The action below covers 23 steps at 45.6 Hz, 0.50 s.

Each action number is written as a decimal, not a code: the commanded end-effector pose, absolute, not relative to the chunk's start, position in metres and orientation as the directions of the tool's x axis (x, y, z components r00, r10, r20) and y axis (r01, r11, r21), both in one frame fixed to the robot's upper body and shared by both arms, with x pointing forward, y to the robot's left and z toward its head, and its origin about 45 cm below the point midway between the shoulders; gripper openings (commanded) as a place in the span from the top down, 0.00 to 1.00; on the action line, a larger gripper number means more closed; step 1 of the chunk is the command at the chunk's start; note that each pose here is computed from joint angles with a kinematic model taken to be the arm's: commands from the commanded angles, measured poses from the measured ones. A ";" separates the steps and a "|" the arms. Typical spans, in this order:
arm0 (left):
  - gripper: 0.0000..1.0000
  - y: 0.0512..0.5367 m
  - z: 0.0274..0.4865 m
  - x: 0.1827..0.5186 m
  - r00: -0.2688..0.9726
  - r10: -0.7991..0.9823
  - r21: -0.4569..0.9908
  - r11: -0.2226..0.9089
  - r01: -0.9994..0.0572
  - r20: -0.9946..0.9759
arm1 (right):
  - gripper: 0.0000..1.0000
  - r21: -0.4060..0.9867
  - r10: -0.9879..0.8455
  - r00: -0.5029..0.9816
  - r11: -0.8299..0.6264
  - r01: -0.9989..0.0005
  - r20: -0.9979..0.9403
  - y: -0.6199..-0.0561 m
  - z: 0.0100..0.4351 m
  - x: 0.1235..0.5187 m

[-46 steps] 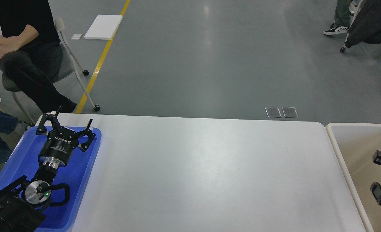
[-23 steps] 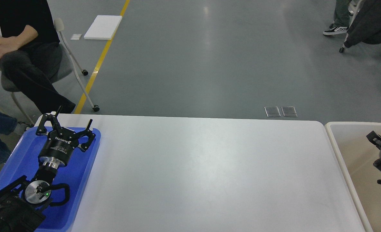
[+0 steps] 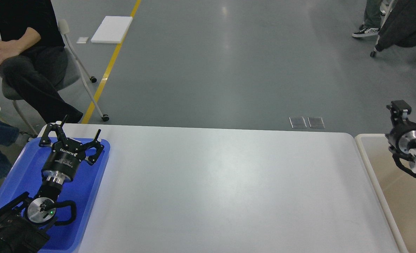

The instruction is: Tidy desktop

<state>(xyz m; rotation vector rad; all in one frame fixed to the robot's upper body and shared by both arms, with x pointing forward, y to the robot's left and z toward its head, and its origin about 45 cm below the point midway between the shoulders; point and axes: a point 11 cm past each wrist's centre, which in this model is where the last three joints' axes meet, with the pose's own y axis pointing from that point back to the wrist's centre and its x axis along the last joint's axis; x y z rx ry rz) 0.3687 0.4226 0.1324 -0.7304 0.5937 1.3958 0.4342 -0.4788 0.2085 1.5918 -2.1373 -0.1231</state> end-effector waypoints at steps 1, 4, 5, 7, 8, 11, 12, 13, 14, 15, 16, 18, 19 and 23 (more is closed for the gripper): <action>0.01 0.423 0.132 0.369 0.097 0.654 -0.105 0.026 -0.994 -0.750 | 0.00 0.151 -0.989 -0.112 0.127 -0.980 0.100 -0.436 0.242 0.453; 0.01 0.423 0.132 0.369 0.097 0.654 -0.106 0.025 -0.994 -0.750 | 0.00 0.135 -0.997 -0.061 0.068 -0.989 0.050 -0.421 0.235 0.452; 0.01 0.423 0.132 0.369 0.097 0.654 -0.106 0.025 -0.994 -0.750 | 0.00 0.133 -0.999 -0.040 0.044 -0.990 0.030 -0.417 0.233 0.451; 0.01 0.423 0.132 0.369 0.097 0.654 -0.106 0.025 -0.994 -0.750 | 0.00 0.135 -1.000 -0.002 0.000 -0.991 -0.015 -0.407 0.227 0.450; 0.01 0.423 0.132 0.369 0.097 0.654 -0.106 0.025 -0.994 -0.750 | 0.00 0.136 -0.999 0.020 -0.025 -0.990 -0.040 -0.401 0.223 0.449; 0.01 0.423 0.132 0.369 0.097 0.654 -0.105 0.026 -0.994 -0.750 | 0.00 0.132 -0.990 0.074 -0.090 -0.987 -0.124 -0.381 0.213 0.446; 0.01 0.422 0.133 0.369 0.098 0.654 -0.107 0.027 -0.994 -0.750 | 0.00 0.128 -0.985 0.087 -0.106 -0.986 -0.148 -0.375 0.211 0.445; 0.01 0.423 0.132 0.369 0.097 0.654 -0.106 0.025 -0.994 -0.750 | 0.00 0.123 -0.981 0.096 -0.118 -0.985 -0.169 -0.370 0.210 0.444; 0.01 0.423 0.132 0.369 0.097 0.654 -0.105 0.026 -0.994 -0.750 | 0.00 0.119 -0.977 0.109 -0.132 -0.984 -0.186 -0.365 0.208 0.443; 0.01 0.422 0.133 0.369 0.098 0.654 -0.107 0.027 -0.994 -0.750 | 0.00 0.114 -0.973 0.119 -0.143 -0.983 -0.200 -0.360 0.207 0.442; 0.01 0.422 0.133 0.369 0.099 0.653 -0.108 0.028 -0.994 -0.751 | 0.00 0.110 -0.968 0.128 -0.155 -0.982 -0.217 -0.354 0.206 0.441; 0.01 0.423 0.132 0.369 0.097 0.654 -0.105 0.026 -0.994 -0.750 | 0.00 0.105 -0.958 0.143 -0.173 -0.979 -0.247 -0.342 0.201 0.438; 0.01 0.423 0.132 0.369 0.097 0.654 -0.105 0.026 -0.994 -0.750 | 0.00 0.103 -0.953 0.148 -0.180 -0.978 -0.263 -0.337 0.198 0.436; 0.01 0.422 0.133 0.369 0.098 0.654 -0.107 0.027 -0.994 -0.750 | 0.00 0.091 -0.941 0.138 -0.173 -0.981 -0.308 -0.322 0.184 0.430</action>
